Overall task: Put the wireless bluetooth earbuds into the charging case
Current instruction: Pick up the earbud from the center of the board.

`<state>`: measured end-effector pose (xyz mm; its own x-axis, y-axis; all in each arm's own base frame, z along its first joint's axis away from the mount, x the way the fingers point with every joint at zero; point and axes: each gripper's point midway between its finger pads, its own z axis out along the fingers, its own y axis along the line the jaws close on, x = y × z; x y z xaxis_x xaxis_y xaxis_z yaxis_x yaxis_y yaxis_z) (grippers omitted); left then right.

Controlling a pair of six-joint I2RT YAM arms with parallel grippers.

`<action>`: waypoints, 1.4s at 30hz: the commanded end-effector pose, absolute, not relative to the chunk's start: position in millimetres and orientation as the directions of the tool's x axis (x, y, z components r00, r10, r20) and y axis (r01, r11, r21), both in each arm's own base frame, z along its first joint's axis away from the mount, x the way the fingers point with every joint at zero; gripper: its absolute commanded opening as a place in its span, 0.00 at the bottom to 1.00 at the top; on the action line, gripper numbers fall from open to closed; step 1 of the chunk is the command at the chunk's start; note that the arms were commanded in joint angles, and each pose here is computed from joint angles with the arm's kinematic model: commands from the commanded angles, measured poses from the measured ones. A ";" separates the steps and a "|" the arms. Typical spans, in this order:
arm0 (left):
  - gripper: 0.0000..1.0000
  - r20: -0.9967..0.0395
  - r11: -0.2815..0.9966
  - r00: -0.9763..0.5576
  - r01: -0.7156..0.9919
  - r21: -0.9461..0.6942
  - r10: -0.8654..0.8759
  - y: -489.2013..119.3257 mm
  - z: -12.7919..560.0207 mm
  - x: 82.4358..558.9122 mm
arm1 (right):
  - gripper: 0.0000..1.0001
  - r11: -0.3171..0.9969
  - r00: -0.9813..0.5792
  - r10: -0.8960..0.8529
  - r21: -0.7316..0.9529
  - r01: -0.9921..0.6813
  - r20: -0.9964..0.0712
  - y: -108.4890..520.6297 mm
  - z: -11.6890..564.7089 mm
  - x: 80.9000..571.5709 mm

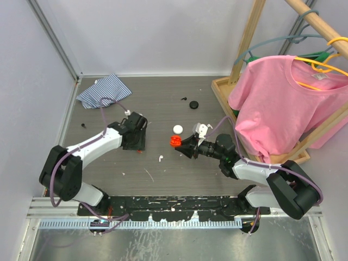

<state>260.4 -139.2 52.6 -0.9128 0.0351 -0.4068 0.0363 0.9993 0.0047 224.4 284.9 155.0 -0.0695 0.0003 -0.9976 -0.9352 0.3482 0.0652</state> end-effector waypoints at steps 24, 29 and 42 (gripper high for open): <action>0.30 -0.410 0.820 -0.723 -0.397 -0.413 -0.556 -129.1 42.7 289.1 | 0.01 0.343 0.006 0.042 0.008 -0.939 -0.999 291.5 181.8 231.9; 0.28 -0.404 0.824 -0.730 -0.399 -0.404 -0.551 -130.2 38.1 290.4 | 0.01 0.345 0.004 0.040 0.010 -0.939 -0.999 291.7 181.1 232.5; 0.18 -0.370 0.865 -0.793 -0.370 -0.339 -0.484 -133.0 22.8 291.1 | 0.01 0.347 0.003 0.038 0.010 -0.938 -0.999 291.6 181.2 232.9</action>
